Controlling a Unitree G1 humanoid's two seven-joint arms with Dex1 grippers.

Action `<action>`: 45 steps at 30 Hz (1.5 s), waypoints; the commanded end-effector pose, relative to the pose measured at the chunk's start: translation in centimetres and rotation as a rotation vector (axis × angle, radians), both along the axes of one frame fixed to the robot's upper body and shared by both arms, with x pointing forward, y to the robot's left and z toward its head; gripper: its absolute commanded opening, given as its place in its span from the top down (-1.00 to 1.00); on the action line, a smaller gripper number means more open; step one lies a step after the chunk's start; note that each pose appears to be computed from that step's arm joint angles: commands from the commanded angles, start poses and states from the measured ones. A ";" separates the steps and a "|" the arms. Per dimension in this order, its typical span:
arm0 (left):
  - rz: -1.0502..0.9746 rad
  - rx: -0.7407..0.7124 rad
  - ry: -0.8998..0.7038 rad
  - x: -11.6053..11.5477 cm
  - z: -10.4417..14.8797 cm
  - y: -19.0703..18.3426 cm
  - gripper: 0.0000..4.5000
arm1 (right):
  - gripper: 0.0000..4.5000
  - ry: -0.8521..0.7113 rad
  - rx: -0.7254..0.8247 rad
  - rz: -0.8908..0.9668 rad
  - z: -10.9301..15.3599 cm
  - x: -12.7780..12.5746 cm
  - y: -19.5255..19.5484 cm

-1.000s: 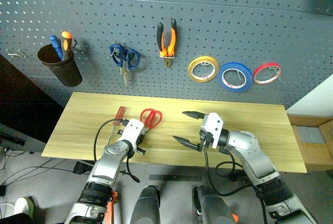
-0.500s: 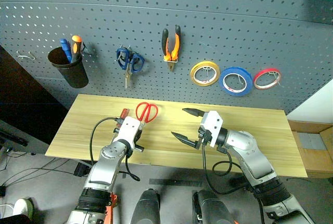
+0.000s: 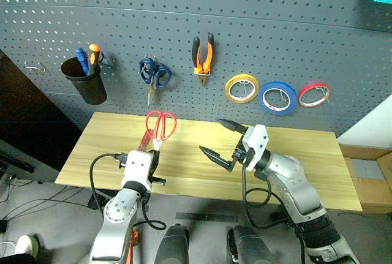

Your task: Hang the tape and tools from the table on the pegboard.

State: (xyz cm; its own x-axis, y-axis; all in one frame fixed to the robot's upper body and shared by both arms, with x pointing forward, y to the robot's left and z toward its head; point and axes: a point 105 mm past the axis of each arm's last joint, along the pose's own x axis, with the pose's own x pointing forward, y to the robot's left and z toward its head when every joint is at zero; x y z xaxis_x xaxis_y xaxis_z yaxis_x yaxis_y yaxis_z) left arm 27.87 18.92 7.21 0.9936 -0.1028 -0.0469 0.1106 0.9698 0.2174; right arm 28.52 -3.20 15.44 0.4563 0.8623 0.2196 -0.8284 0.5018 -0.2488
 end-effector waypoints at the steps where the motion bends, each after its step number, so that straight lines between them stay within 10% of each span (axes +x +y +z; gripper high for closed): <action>1: -0.009 -0.008 -0.187 -0.8 4.1 -0.6 0.87 | -1.00 -0.018 0.119 -0.017 2.6 -0.6 -0.6; 22: -0.090 0.014 -0.297 5.8 8.2 -0.4 0.87 | -1.00 -0.105 0.181 -0.096 6.1 1.7 -0.9; 45: -0.061 -0.006 -0.346 5.1 9.0 -0.1 0.87 | -1.00 -0.101 0.182 -0.096 6.0 1.6 -1.0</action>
